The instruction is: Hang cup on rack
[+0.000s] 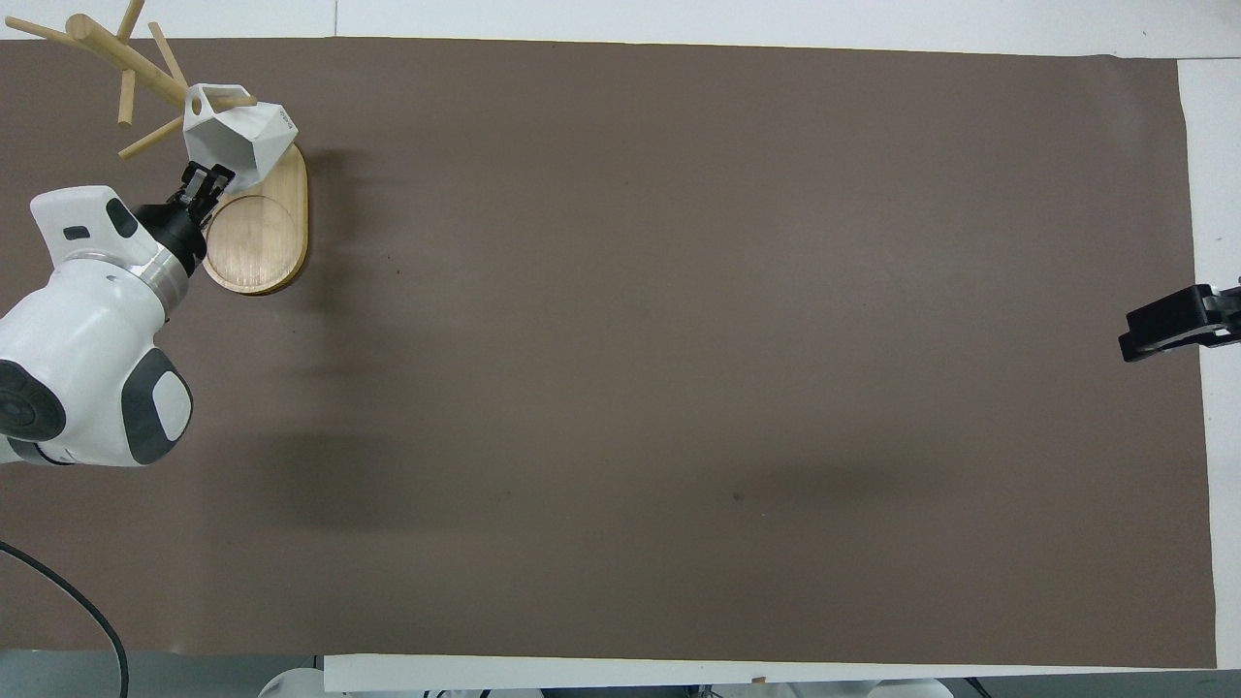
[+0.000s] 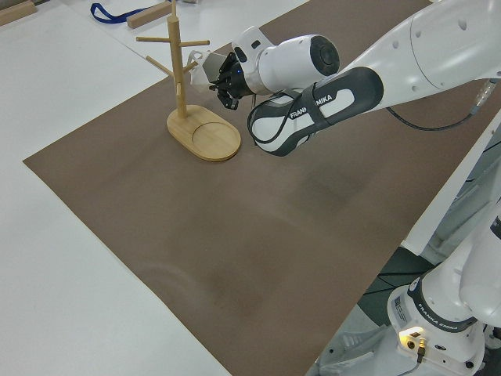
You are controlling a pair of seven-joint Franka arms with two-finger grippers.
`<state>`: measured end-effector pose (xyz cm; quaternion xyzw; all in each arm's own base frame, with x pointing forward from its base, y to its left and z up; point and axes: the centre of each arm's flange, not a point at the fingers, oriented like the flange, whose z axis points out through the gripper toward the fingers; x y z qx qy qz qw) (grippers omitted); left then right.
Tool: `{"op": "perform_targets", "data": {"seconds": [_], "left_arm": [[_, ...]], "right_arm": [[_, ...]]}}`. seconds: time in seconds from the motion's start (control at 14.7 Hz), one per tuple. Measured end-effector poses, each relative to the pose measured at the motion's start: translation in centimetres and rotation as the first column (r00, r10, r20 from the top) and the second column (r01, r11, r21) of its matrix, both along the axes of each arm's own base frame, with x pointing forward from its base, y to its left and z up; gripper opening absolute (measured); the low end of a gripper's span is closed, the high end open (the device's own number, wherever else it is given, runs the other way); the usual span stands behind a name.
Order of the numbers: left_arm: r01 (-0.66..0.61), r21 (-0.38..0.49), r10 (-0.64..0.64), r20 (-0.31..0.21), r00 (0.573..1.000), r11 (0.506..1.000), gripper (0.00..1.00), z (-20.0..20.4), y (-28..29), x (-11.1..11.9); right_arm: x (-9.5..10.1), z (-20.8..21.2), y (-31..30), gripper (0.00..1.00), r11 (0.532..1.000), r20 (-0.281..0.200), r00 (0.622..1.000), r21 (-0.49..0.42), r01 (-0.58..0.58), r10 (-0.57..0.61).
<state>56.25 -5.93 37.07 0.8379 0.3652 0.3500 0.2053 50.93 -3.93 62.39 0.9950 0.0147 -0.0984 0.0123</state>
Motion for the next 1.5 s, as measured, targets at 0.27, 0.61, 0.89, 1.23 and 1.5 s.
{"op": "perform_targets", "data": {"seconds": [0.27,0.61,0.89,1.23,1.5], "left_arm": [[-0.009,-0.001,0.009,-0.024,1.0,1.0,0.4,0.8,-0.2,0.9],[-0.011,-0.006,0.011,-0.023,1.0,1.0,0.38,1.0,-0.4,0.9],[-0.019,0.005,0.02,-0.055,0.998,1.0,0.52,2.4,-0.3,0.7],[-0.029,0.025,0.032,-0.101,0.994,0.999,0.56,4.6,0.0,-0.9],[-0.038,0.069,0.052,-0.226,0.973,0.997,0.79,6.5,0.4,-2.6]], "right_arm": [[0.0,0.0,0.0,1.0,1.0,0.0,1.0,0.0,-0.001,0.001],[-0.1,0.2,-0.8,1.0,1.0,0.005,1.0,0.001,0.016,-0.016],[-0.4,0.2,-3.4,1.0,0.998,0.008,0.998,0.003,0.065,-0.065],[-0.6,0.4,-4.3,1.0,0.997,0.013,0.997,0.004,0.082,-0.082],[-0.6,0.5,-4.0,1.0,0.997,0.014,0.997,0.004,0.076,-0.076]]}}
